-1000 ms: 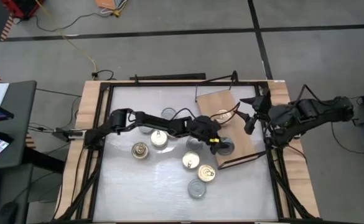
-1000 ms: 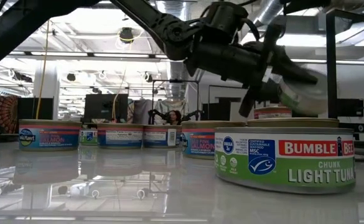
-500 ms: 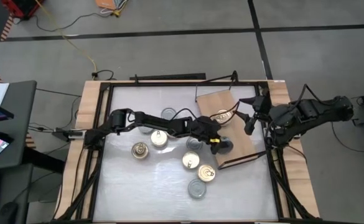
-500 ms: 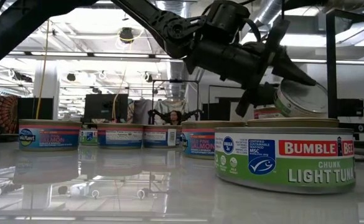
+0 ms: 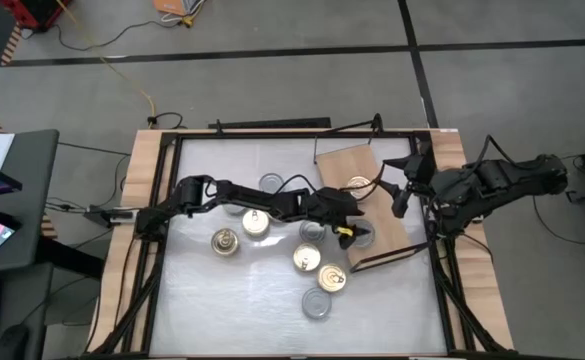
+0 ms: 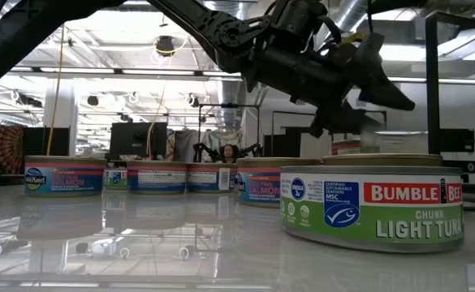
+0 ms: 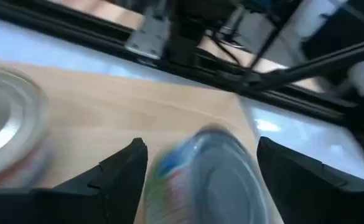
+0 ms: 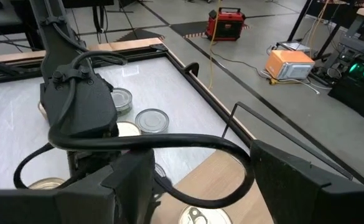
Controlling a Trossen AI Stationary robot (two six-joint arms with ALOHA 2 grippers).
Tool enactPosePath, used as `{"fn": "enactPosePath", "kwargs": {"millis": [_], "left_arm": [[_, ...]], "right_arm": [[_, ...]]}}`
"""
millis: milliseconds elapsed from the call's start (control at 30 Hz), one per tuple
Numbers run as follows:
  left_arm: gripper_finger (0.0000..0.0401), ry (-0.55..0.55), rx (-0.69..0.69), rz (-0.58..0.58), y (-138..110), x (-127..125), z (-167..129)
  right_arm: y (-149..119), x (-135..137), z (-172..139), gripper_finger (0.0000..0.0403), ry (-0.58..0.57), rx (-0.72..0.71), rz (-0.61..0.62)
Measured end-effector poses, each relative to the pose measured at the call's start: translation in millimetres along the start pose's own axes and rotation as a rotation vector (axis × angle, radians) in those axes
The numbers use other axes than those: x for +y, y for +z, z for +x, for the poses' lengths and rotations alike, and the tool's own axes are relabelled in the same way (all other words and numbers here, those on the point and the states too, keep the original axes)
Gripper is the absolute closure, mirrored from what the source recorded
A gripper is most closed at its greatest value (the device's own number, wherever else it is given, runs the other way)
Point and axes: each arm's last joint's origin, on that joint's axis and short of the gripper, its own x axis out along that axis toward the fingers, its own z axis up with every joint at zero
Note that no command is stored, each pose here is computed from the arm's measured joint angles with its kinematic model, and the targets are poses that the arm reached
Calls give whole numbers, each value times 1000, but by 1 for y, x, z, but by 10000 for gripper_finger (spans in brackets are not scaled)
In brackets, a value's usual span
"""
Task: Stack canned seafood by type on shelf
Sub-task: Stack the blue tuna can on top of the other blue tuna can on the shelf
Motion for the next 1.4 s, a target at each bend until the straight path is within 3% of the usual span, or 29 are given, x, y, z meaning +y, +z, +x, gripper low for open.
{"fn": "enactPosePath", "kwargs": {"millis": [267, 400, 500, 700, 933, 1100, 1233, 1400], "left_arm": [[106, 76, -51, 232, 3, -21, -3], [110, 114, -121, 397, 26, -41, -20], [120, 149, -120, 481, 27, -56, -36], [144, 229, -99, 434, 11, -48, -81], [152, 175, -92, 395, -21, -51, -158], [152, 82, -25, 382, -42, -67, -212], [152, 185, 34, 378, -49, -80, -248], [152, 258, 65, 446, -64, -98, -279]], "right_arm": [[0, 3, 3, 120, 7, 12, -8], [-1, 5, 1, 120, 27, 9, 4], [-2, 9, -2, 120, 59, 6, 2], [-2, 19, -11, 120, 140, -17, -5], [0, 45, -5, 120, 202, -34, -21], [3, 82, 24, 120, 190, -52, -99], [-1, 105, 62, 120, 210, -21, -166], [-11, 112, 110, 120, 238, 67, -171]]}}
